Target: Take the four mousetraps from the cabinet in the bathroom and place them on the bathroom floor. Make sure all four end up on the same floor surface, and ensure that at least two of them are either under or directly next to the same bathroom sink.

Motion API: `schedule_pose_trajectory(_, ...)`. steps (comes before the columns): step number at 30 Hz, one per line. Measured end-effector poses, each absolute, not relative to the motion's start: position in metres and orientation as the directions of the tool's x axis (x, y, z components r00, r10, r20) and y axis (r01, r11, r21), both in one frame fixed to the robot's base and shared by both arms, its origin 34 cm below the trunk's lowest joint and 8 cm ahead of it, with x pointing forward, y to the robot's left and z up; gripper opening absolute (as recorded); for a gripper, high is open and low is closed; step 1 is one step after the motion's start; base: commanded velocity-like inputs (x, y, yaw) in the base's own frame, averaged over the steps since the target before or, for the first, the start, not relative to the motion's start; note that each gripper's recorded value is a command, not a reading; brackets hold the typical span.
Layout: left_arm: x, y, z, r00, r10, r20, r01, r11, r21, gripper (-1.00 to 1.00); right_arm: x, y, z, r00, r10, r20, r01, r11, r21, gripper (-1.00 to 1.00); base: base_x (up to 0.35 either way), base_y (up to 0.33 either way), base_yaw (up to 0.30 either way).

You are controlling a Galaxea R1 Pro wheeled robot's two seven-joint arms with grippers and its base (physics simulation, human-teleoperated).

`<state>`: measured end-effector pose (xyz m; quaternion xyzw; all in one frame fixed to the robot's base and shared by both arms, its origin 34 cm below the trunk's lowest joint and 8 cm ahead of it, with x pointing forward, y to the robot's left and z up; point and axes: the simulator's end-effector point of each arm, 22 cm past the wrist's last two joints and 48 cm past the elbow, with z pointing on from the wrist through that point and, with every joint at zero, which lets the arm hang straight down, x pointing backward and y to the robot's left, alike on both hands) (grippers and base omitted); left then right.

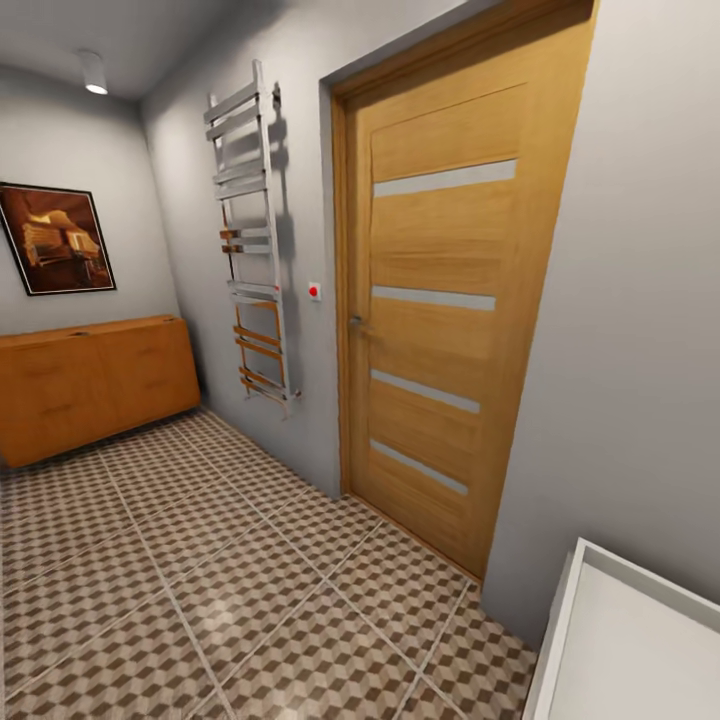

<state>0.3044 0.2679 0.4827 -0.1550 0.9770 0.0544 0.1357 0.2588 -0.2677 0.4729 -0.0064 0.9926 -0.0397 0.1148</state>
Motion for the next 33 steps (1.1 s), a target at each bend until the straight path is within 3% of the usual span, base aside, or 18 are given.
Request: schedule_pose_trajectory(33, 0.3111, 0.2662, 0.4860, -0.910, -0.289, -0.299, -0.319, 0.946, 0.056, 1.00, 0.2666, -0.2674, 0.4755, -0.968, -0.020, -0.248, 0.000, 0.997, -0.081, 1.00, 0.000, 0.000, 0.244)
